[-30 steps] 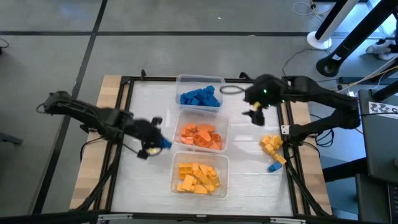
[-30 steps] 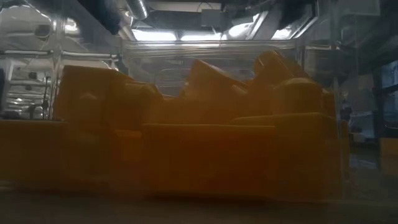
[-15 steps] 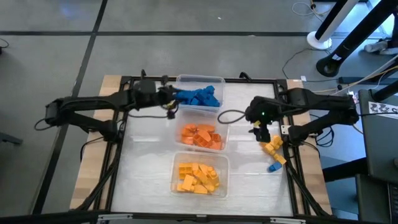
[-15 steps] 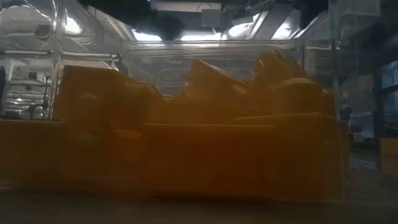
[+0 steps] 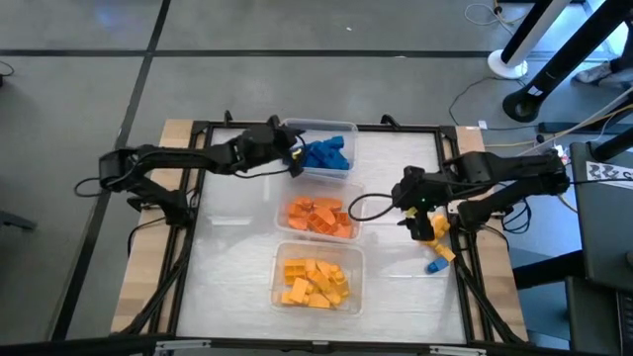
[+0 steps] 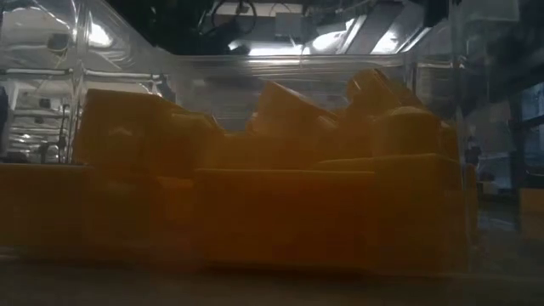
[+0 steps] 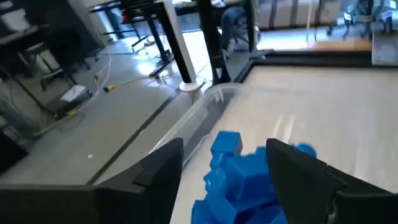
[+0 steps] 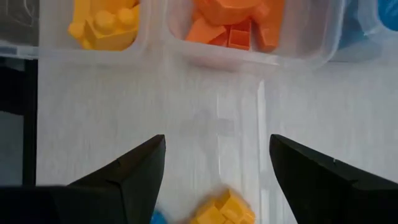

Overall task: Sort blocks
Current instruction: Put the blue game piece into the top transparent bin, then put the yellow game piece into the bottom transparent bin

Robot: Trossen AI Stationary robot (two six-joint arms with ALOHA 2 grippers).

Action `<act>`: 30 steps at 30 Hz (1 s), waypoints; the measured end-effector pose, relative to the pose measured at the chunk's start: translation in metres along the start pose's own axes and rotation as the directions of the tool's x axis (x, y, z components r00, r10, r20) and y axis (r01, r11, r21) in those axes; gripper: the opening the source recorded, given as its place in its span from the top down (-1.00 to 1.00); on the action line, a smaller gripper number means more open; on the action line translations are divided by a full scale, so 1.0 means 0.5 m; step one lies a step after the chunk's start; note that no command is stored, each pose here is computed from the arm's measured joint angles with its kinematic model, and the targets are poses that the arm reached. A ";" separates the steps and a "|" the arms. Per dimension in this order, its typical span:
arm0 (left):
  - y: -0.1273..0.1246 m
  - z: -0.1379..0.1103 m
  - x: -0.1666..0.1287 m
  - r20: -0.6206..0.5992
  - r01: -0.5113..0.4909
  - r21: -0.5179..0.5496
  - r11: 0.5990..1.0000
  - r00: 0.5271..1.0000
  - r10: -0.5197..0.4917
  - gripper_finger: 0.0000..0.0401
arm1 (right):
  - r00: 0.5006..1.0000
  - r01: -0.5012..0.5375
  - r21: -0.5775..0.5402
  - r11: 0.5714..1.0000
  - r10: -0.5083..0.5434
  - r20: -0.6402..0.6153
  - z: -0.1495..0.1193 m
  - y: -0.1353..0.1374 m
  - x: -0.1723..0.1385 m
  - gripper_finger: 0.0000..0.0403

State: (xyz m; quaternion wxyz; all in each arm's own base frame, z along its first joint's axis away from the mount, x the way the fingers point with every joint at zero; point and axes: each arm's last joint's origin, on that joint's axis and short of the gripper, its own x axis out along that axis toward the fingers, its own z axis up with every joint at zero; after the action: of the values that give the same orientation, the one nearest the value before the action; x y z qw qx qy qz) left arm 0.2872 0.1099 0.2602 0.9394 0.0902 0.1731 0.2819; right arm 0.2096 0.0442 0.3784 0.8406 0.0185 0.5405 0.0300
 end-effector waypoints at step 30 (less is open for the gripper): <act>0.051 -0.124 -0.416 0.219 0.346 -0.371 0.862 0.935 -0.281 -0.10 | 0.970 -0.151 -0.083 0.985 0.163 0.181 0.030 0.089 0.003 -0.43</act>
State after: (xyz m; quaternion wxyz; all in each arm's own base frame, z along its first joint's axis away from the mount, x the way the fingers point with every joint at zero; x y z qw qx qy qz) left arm 0.0885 0.0188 0.2669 0.9815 -0.1128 0.0491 0.1466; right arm 0.2223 0.0889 0.3861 0.8827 0.0351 0.4547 0.1131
